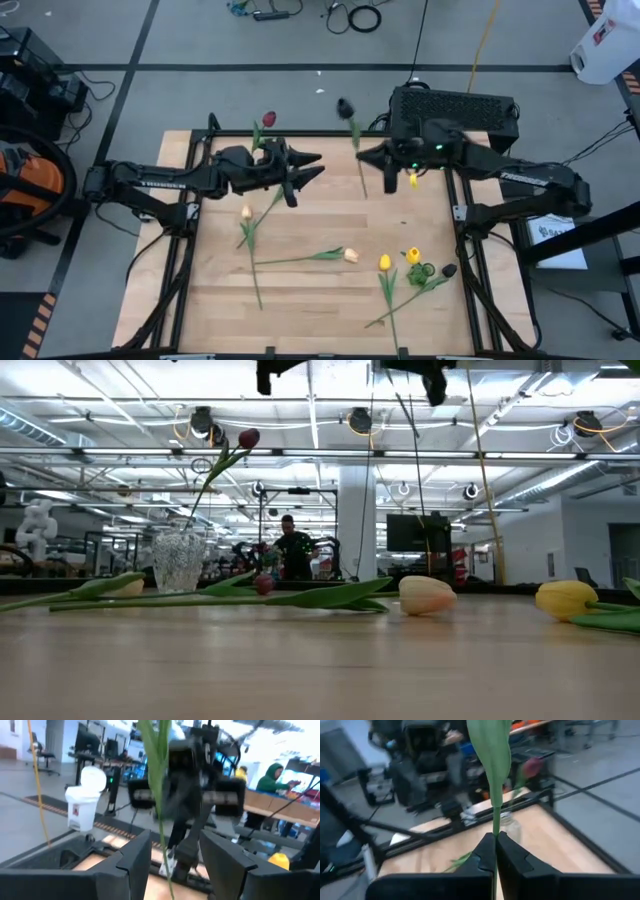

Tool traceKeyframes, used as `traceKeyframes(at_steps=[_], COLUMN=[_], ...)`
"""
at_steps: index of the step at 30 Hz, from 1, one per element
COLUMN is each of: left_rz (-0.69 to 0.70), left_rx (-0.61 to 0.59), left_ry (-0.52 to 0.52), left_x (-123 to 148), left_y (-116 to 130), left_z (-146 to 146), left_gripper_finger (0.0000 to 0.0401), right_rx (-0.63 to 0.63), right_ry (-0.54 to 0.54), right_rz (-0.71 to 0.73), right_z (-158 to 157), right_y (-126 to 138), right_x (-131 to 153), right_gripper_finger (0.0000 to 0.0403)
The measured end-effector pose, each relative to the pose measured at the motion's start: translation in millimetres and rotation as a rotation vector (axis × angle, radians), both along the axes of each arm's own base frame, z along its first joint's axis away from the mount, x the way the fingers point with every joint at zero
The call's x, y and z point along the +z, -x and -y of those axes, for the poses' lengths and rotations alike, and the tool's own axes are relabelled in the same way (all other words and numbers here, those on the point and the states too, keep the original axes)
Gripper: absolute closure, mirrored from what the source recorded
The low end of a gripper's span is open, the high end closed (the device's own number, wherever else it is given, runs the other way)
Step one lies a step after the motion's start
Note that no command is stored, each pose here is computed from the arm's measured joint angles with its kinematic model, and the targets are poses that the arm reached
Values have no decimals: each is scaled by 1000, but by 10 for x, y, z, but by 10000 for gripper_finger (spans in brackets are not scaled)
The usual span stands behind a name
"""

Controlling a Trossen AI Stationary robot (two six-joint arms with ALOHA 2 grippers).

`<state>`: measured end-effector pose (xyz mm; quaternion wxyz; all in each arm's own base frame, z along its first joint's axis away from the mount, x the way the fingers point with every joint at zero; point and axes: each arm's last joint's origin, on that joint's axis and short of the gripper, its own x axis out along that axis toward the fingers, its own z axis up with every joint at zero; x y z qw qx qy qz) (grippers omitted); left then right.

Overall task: Sort flowers into vase by color
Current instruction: Put the top black flower into the transparent vase

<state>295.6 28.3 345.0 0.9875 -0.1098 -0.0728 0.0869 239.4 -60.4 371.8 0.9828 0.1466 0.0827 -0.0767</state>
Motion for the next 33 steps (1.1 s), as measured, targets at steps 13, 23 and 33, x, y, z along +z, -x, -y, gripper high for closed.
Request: traceKeyframes(at_steps=[13,23,33], left_rz=[-5,-24,-32], left_rx=[7,3,-26], left_ry=[0,2,33], left_x=[-65,-105,-211], left_y=[-72,-99,-202], left_z=[-26,-27,-28], left_gripper_finger=[225,225,225], right_rx=[130,183,184], right_ry=[-9,-13,-1], right_rz=[109,121,122], right_z=[-44,-35,-35], right_y=[-480,-591,-589], right_x=[-151,-221,-217], right_gripper_finger=[402,402,402])
